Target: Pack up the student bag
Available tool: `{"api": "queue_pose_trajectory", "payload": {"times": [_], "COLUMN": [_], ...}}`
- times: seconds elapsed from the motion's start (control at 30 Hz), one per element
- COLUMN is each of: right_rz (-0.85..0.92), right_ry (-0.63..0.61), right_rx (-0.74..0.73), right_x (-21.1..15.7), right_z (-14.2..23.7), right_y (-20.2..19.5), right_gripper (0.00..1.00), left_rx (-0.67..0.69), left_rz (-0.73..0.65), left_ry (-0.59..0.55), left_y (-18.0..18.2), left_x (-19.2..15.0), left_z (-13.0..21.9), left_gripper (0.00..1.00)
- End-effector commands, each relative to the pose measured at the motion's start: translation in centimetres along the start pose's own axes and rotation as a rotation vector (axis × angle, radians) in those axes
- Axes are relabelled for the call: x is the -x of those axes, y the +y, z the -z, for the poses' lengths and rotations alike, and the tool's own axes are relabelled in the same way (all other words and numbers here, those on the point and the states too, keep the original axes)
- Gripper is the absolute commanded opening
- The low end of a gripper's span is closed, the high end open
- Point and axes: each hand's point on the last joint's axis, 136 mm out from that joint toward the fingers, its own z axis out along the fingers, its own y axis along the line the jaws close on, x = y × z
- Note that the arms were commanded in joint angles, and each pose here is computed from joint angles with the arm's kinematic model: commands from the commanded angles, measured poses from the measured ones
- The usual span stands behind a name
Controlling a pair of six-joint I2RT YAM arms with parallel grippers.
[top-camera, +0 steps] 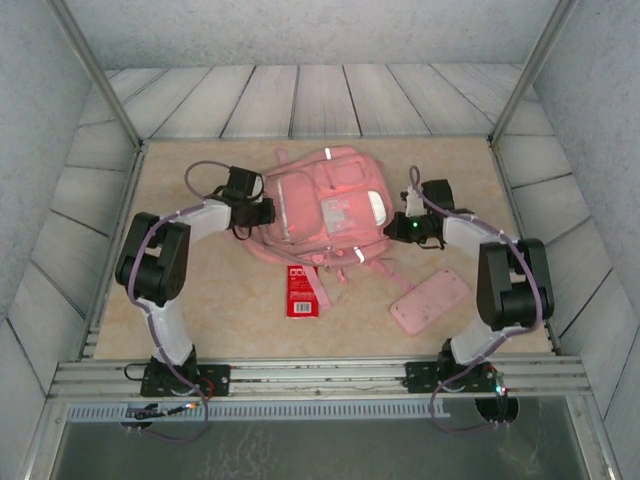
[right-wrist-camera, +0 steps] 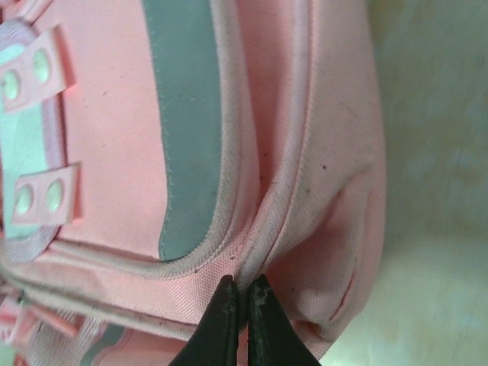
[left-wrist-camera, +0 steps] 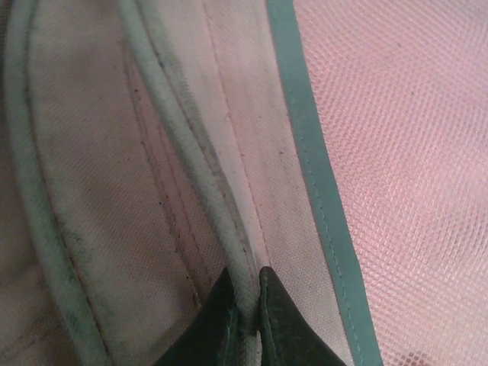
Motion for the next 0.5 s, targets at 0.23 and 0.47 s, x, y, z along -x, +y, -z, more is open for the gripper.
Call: {"api": "queue_pose_trajectory", "payload": {"times": [0.23,0.47], "right_rz": [-0.013,0.008], "right_ry": [0.047,-0.019], "right_rx": [0.167,-0.040], "right_x": [-3.8,-1.2], "right_z": [3.9,4.9], "right_y": [4.6,2.0], "right_gripper": [0.20,0.41], "left_rx": [-0.051,0.087], "left_rz": [-0.123,-0.125], "left_ry": [-0.004,0.000], "left_y": [-2.2,-0.4], "left_x": [2.1,1.0], "left_z": [-0.3,4.1], "left_gripper": [0.54,0.64]}}
